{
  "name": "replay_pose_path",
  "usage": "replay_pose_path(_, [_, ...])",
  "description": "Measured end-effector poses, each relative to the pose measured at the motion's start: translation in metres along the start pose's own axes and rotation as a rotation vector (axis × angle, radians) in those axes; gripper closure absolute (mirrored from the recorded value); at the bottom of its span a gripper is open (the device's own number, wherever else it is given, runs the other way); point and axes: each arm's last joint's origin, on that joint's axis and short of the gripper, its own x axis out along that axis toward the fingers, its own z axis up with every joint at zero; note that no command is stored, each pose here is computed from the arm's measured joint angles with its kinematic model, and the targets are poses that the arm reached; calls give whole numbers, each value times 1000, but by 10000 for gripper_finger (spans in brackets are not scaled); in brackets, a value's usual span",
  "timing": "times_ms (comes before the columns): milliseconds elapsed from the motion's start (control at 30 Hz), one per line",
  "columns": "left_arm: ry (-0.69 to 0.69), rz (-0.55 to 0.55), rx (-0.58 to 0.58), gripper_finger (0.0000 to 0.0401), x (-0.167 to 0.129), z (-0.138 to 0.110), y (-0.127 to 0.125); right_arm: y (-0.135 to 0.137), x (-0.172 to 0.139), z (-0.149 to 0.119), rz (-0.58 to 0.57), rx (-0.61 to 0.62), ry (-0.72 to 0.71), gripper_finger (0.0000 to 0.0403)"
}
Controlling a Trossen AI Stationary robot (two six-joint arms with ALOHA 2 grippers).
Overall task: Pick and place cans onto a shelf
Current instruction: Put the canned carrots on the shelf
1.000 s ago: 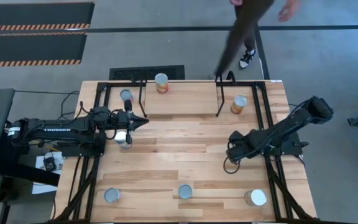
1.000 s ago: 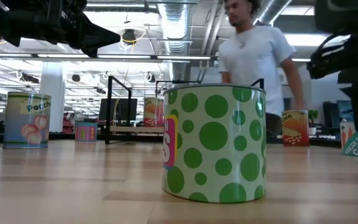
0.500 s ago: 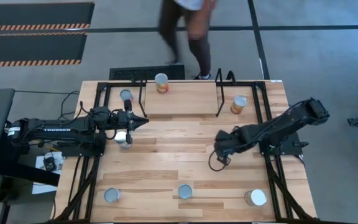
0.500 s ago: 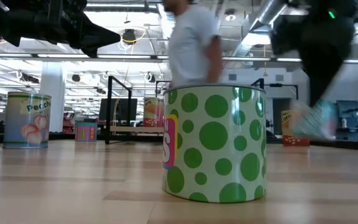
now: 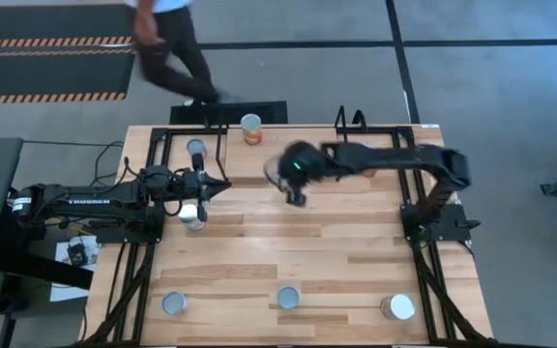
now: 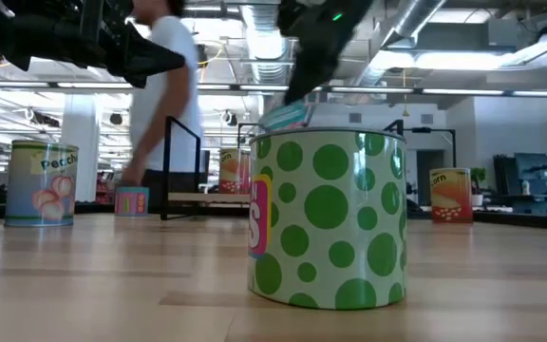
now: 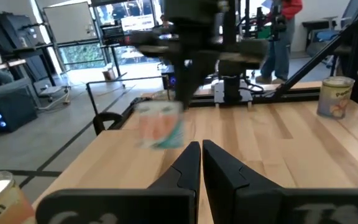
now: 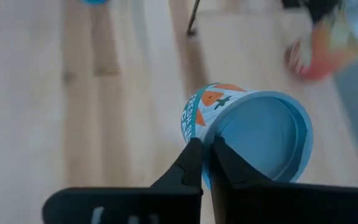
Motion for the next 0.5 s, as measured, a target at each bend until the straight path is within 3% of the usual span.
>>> replay_pose_path(133, [4, 9, -5, 393, 0, 0, 0, -43, 34, 19, -7, -92, 51, 382])
replay_pose_path(267, [25, 7, -8, 393, 0, -2, 0, -79, 69, 19, -18, -133, 181, 383])
replay_pose_path(500, [56, 4, -16, 393, 0, -5, 0, -114, 114, 13, -52, -171, 269, 379])
